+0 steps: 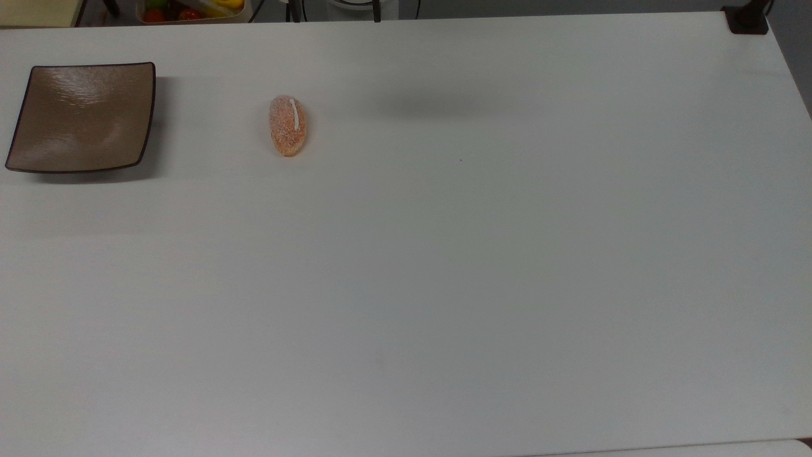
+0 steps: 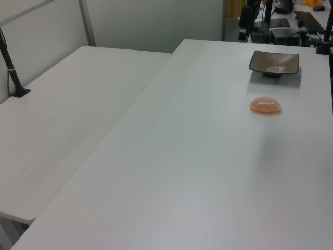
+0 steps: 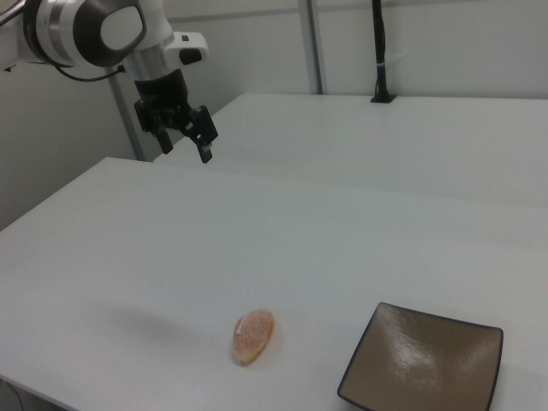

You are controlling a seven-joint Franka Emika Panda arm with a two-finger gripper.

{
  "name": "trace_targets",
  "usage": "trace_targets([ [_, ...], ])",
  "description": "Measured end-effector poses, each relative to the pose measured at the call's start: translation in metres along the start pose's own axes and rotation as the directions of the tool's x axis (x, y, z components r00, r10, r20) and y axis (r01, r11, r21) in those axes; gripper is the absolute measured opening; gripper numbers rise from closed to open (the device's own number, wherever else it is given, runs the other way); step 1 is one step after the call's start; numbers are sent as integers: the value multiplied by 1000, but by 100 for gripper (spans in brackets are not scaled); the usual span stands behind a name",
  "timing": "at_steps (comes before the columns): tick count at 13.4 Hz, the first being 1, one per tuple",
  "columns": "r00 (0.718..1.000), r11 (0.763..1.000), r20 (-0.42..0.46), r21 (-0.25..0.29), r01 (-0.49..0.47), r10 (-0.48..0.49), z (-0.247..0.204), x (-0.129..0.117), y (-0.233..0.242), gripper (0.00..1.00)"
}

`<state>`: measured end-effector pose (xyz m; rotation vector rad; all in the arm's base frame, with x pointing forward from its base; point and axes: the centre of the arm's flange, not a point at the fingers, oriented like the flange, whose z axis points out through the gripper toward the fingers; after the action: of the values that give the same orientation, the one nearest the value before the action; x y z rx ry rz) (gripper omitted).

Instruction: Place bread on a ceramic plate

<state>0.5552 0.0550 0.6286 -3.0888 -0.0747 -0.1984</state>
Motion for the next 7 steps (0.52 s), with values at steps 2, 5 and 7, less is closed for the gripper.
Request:
trace_targets([
  [2, 1000, 1000, 1, 0, 2, -2, 1, 0, -1, 100],
  [5, 1000, 1000, 5, 0, 2, -2, 3, 0, -1, 100],
  [7, 1000, 1000, 6, 0, 3, -3, 3, 0, -1, 100],
])
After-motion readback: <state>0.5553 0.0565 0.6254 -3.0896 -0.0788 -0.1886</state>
